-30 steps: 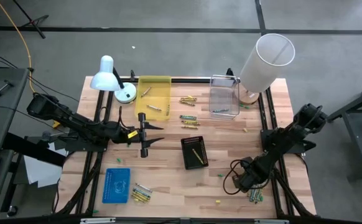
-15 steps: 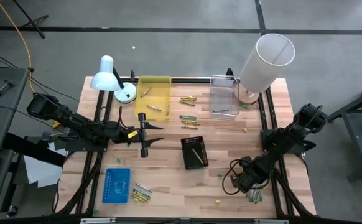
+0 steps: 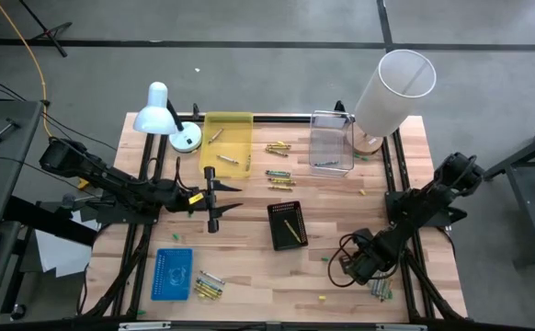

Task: Sort crayons
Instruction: Put the green crayon into the blue bin

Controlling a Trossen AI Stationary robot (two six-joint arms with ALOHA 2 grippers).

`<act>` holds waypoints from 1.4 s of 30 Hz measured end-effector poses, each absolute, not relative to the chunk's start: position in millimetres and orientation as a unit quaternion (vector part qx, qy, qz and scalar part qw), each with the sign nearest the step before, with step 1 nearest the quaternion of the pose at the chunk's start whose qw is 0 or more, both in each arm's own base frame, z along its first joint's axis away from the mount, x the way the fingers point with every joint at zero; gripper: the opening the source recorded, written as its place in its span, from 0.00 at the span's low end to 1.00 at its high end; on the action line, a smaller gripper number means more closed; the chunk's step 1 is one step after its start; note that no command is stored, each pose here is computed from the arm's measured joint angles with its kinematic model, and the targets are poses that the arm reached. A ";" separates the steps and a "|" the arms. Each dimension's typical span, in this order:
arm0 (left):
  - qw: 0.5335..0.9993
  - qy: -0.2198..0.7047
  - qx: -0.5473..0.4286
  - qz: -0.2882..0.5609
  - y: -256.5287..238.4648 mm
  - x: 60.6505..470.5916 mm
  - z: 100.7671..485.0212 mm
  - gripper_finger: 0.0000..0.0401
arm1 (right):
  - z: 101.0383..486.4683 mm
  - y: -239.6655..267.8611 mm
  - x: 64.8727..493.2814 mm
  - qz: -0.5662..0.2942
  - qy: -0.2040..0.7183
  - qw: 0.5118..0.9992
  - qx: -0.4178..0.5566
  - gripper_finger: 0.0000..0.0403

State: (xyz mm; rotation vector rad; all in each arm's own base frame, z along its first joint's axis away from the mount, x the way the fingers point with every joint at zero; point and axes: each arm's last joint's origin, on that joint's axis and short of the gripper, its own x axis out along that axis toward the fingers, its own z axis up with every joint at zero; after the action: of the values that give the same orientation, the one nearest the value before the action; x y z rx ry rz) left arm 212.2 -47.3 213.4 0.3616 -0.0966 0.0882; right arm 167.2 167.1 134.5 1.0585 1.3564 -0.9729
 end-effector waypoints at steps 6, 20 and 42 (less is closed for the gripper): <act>0.977 -0.067 0.198 0.053 -48.0 209.5 219.6 0.40 | 135.4 164.8 167.8 -0.398 0.566 0.584 0.425 0.01; 0.983 -0.106 0.125 0.081 -52.6 173.5 251.5 0.40 | 211.6 140.3 163.7 -0.366 0.407 0.778 0.309 0.00; 0.993 -0.117 -0.016 -0.019 -42.8 177.4 251.0 0.40 | 232.9 55.1 275.3 -0.103 0.096 0.988 0.066 0.01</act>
State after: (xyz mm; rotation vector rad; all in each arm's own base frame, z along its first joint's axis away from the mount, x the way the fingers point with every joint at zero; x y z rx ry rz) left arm 177.4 -42.8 251.0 -0.0330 -0.2342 -0.0374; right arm 275.3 55.1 232.9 0.1333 0.1926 -0.2063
